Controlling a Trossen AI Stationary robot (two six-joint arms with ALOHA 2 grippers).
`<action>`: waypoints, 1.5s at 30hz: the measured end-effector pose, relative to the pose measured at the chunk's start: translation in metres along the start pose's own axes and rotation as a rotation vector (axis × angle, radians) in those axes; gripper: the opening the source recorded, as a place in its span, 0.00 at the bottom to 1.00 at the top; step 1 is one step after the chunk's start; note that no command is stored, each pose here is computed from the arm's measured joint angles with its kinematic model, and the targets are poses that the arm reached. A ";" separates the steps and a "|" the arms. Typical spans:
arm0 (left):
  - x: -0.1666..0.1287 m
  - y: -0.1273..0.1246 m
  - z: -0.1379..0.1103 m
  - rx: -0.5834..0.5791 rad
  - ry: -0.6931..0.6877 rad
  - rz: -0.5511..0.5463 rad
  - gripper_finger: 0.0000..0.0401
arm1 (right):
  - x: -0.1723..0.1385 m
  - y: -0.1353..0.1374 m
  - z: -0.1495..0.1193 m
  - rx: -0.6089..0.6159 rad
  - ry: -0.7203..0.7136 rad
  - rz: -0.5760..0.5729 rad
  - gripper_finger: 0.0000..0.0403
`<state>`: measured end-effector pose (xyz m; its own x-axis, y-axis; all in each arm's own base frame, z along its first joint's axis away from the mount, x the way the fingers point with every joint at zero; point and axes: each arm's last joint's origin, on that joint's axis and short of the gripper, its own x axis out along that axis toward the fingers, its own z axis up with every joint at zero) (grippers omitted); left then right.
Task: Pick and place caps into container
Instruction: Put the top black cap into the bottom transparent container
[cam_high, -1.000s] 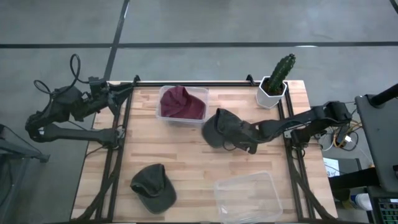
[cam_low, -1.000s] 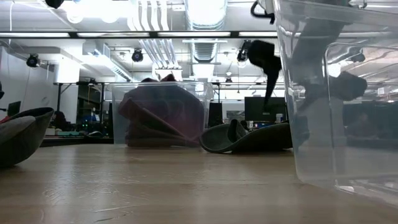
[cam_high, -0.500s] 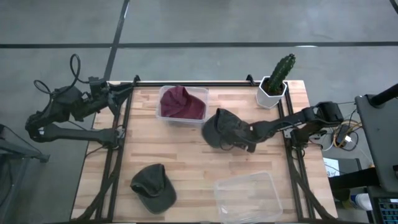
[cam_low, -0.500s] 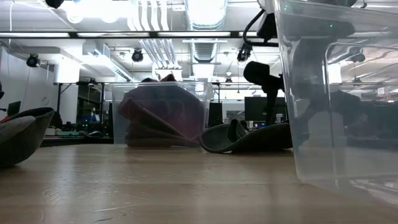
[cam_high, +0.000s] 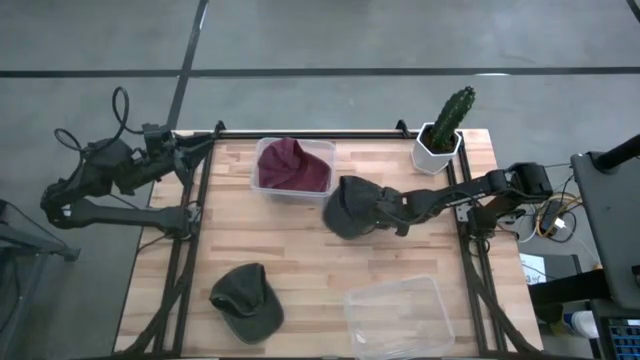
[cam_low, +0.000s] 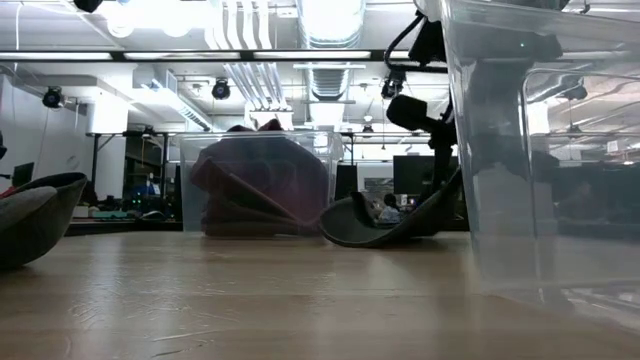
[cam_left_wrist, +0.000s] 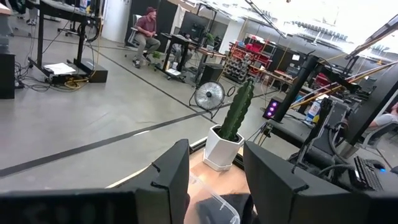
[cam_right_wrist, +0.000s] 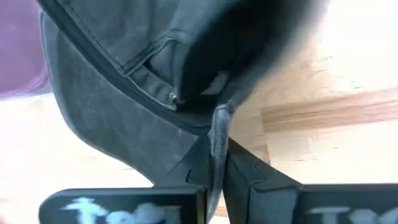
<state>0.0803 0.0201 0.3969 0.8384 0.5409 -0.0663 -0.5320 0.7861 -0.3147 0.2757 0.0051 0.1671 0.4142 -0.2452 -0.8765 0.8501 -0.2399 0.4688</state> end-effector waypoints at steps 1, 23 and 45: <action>0.000 0.000 0.000 0.007 0.000 0.000 0.36 | -0.001 0.000 0.000 -0.003 0.000 0.000 0.04; 0.022 -0.010 -0.006 0.025 0.040 0.033 0.36 | -0.127 -0.004 0.025 -0.055 -0.321 0.258 0.03; 0.102 -0.054 -0.024 -0.127 0.058 -0.103 0.36 | -0.215 0.099 0.018 -0.533 -0.701 0.463 0.03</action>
<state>0.1975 0.0262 0.3847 0.8953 0.4380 -0.0809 -0.4264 0.7903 -0.4400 0.2646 0.0167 0.4036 0.6024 -0.7488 -0.2765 0.7594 0.4309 0.4875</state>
